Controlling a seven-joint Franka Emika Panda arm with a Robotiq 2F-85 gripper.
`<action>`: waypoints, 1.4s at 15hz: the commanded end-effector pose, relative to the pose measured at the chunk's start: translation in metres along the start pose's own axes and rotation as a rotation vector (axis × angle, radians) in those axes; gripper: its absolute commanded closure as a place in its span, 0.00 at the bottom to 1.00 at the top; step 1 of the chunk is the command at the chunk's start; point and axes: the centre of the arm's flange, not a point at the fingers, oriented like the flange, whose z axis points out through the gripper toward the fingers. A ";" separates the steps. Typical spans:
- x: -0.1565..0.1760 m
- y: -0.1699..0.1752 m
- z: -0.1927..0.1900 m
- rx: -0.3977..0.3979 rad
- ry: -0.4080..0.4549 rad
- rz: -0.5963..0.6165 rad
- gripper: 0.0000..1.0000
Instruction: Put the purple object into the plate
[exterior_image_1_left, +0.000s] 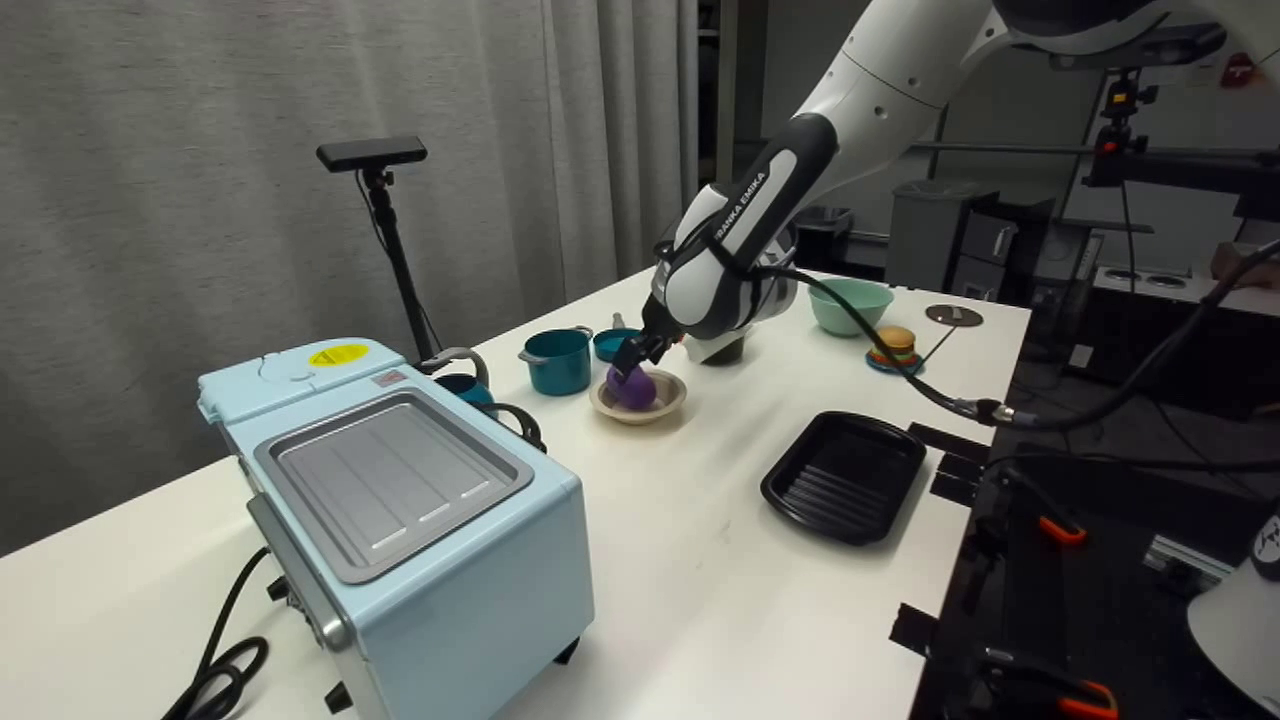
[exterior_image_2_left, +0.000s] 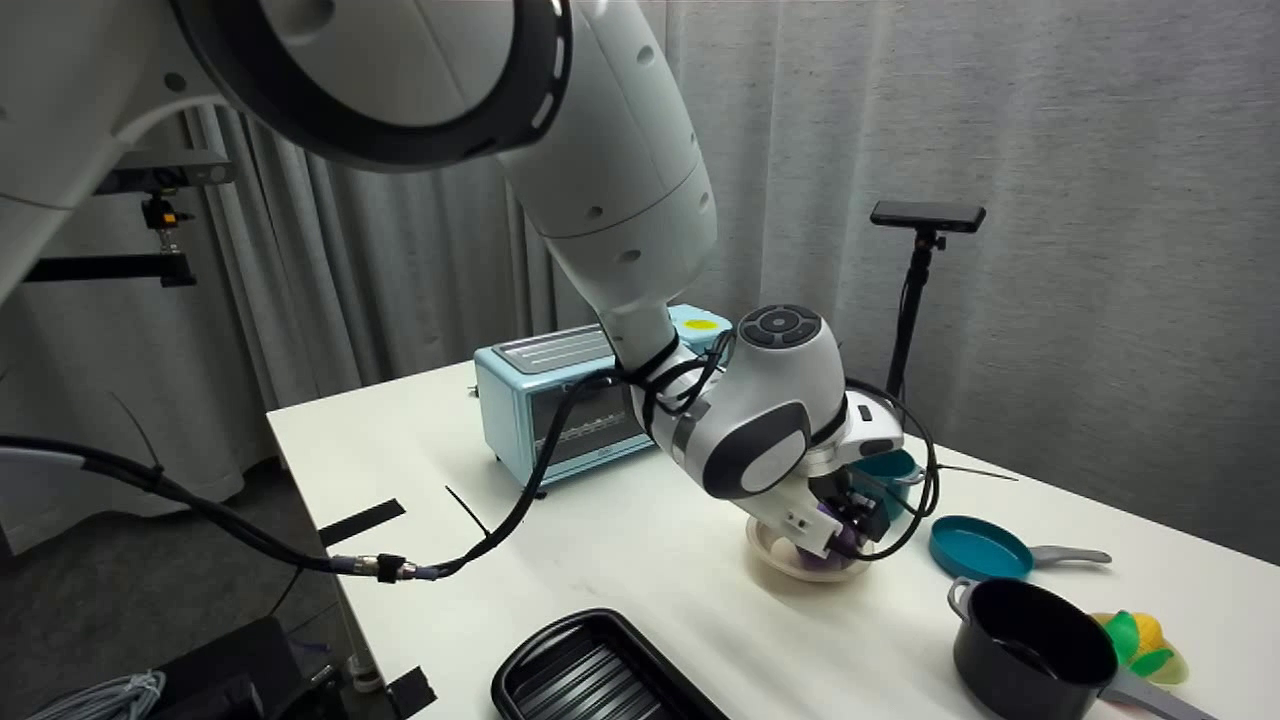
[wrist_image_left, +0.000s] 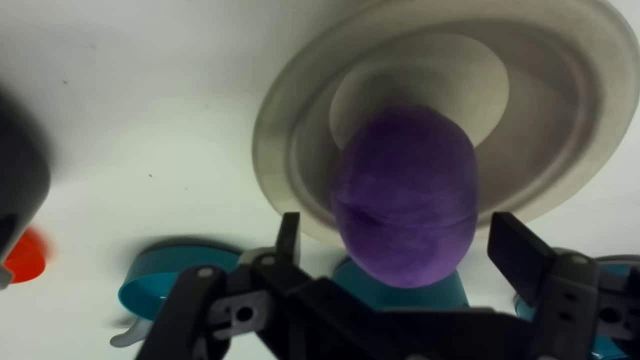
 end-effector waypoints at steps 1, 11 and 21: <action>0.022 -0.003 -0.027 0.022 0.001 0.024 0.00; 0.053 -0.006 -0.099 0.005 0.019 0.033 0.00; 0.056 -0.005 -0.096 -0.004 0.044 0.038 0.00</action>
